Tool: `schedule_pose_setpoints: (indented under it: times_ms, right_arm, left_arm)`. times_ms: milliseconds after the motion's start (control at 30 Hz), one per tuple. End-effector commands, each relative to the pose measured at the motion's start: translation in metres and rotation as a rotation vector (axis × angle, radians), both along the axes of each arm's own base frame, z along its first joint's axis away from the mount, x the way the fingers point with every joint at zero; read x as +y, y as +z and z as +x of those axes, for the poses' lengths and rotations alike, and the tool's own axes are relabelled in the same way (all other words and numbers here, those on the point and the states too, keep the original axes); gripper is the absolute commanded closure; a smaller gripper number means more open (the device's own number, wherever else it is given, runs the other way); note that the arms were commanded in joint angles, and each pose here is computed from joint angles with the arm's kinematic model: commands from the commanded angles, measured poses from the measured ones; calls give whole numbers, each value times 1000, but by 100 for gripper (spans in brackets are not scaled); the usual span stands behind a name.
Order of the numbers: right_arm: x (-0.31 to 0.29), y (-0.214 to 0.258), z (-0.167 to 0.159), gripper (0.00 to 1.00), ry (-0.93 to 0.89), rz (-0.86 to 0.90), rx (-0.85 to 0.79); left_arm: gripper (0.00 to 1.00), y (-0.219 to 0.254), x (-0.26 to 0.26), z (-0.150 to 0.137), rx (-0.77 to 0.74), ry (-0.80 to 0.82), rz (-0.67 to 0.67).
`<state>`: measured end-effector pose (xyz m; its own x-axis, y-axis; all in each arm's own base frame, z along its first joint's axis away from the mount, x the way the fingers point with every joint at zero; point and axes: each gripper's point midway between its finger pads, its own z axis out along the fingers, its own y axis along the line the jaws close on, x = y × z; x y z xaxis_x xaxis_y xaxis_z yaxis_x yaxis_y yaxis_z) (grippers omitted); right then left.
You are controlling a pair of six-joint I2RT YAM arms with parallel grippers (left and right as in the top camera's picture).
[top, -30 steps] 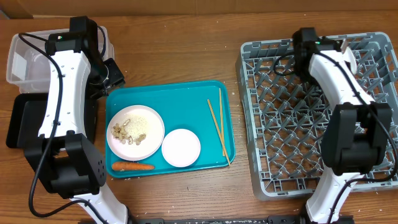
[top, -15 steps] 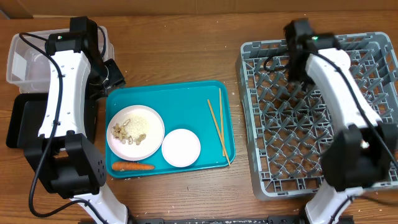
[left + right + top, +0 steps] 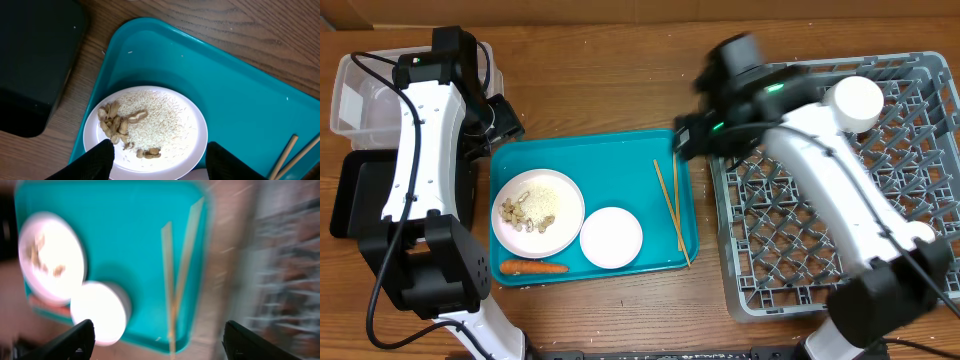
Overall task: Sort waste into correct bins and load items into the dishwasher
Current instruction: 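Grasp the second white bowl on the tray with the right gripper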
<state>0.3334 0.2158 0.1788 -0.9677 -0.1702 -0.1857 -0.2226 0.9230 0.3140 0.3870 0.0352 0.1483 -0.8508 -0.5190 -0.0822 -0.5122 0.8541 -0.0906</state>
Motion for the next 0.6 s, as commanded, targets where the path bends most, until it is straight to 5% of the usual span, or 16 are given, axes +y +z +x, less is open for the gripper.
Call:
schedule_pose_setpoints:
  times_ms: [0, 433, 567]
  right_arm:
    - [35, -35, -32, 17, 124, -1, 89]
    - [66, -131, -81, 34, 207, -98, 104]
    - [66, -151, -88, 50, 216, -91, 95]
  left_arm:
    - [39, 16, 1, -1, -43, -16, 13]
    - [39, 15, -1, -6, -20, -17, 7]
    - [39, 15, -1, -6, -19, -16, 7]
